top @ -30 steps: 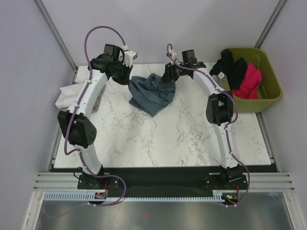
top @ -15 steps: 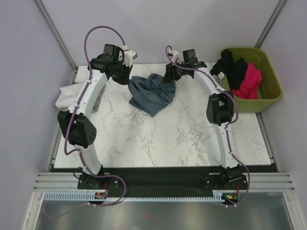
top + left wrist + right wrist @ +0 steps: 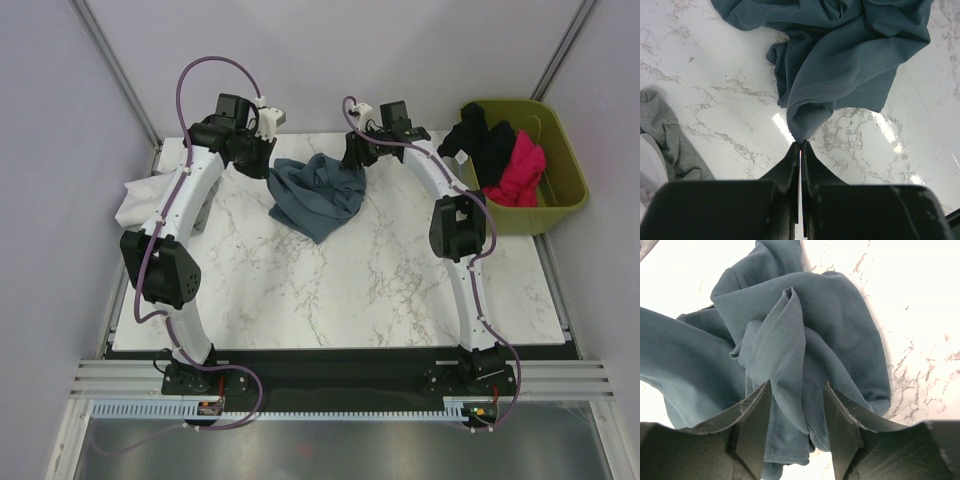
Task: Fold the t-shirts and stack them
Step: Flatten the tshirt out
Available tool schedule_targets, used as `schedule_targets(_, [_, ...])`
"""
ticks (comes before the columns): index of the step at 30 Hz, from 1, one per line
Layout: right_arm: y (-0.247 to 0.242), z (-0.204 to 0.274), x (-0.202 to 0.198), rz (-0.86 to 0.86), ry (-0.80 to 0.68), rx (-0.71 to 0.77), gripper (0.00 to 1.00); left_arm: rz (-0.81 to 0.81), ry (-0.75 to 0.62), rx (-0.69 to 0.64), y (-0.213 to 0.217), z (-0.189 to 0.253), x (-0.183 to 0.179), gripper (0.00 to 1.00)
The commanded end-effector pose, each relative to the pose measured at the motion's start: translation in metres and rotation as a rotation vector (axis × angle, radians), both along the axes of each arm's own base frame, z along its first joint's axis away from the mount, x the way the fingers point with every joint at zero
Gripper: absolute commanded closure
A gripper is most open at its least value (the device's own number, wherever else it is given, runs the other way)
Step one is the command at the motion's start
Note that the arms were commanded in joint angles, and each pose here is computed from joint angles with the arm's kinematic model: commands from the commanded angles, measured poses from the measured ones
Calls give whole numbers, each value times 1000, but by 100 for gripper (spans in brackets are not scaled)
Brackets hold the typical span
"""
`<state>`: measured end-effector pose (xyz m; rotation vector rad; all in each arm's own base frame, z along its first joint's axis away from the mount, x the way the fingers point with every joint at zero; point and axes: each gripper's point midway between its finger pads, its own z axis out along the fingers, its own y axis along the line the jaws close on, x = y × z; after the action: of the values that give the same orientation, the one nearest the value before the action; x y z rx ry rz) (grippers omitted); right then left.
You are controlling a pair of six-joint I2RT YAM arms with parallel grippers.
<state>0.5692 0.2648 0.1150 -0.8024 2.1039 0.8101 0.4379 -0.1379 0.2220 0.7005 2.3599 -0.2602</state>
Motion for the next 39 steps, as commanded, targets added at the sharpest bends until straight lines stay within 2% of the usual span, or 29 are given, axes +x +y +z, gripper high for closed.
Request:
schedule_targets(1, [6,6,4,29,-40,11,47,-8,-62,-7,1,14,9,98])
schedule_targets(2, [7,6,2,37,-36,17,48,-8,-67,-11,0,16,11,98])
schedule_targets(4, [8,3,0,43,-27,18,58,-12,-59,-16,-1,14,12,98])
schedule_targets(5, [7,5,0,44,-28,22,65,-11,-65,-20,-2,16,14,98])
schedule_targets(6, [7,4,-1,42,-23,21,80,-11,-66,-18,-2,16,15,98])
schedule_targets(9, [0,12,1,17,-31,12,100,-12,-73,-21,-3,19,15,98])
schedule_targets(13, [-34,63,9,-48,-109,17,100,-5,-121,-29,2,38,20,98])
schedule_targets(14, [-45,100,8,-65,-171,26,100,-5,-133,-36,4,43,21,98])
schedule_targets(16, [-68,140,9,-116,-254,16,100,1,-161,-43,9,55,25,98])
schedule_targets(17, [-91,183,6,-152,-346,7,100,11,-202,-42,16,69,29,98])
schedule_targets(19, [-117,224,1,-218,-435,-18,100,16,-258,-44,24,92,32,98])
schedule_targets(20, [-137,263,-11,-259,-513,-22,100,3,-295,-26,27,104,31,98])
schedule_targets(22, [-162,294,-22,-336,-572,-41,100,0,-372,-5,32,132,31,98])
schedule_targets(23, [-166,331,-43,-355,-646,-27,100,-3,-407,2,33,146,30,98])
schedule_targets(26, [-174,381,-87,-398,-738,-4,100,0,-540,-12,36,201,18,98])
schedule_targets(28, [-177,390,-106,-422,-748,3,100,4,-632,-28,39,239,1,98])
schedule_targets(29, [-181,412,-131,-439,-795,11,100,5,-660,-31,41,250,-5,98])
schedule_targets(31, [-184,409,-150,-450,-791,-2,100,13,-754,-45,46,285,-32,98])
schedule_targets(32, [-187,428,-179,-460,-840,9,100,15,-796,-54,48,300,-45,98])
schedule_targets(33, [-189,420,-187,-465,-824,2,100,11,-825,-64,49,310,-55,98])
schedule_targets(34, [-189,424,-201,-466,-834,6,100,11,-905,-82,52,336,-81,98])
schedule_targets(37, [-195,444,-262,-494,-883,26,100,-6,-1010,-127,54,370,-124,98])
schedule_targets(39, [-199,455,-286,-511,-912,32,100,-27,-1105,-168,56,398,-169,98])
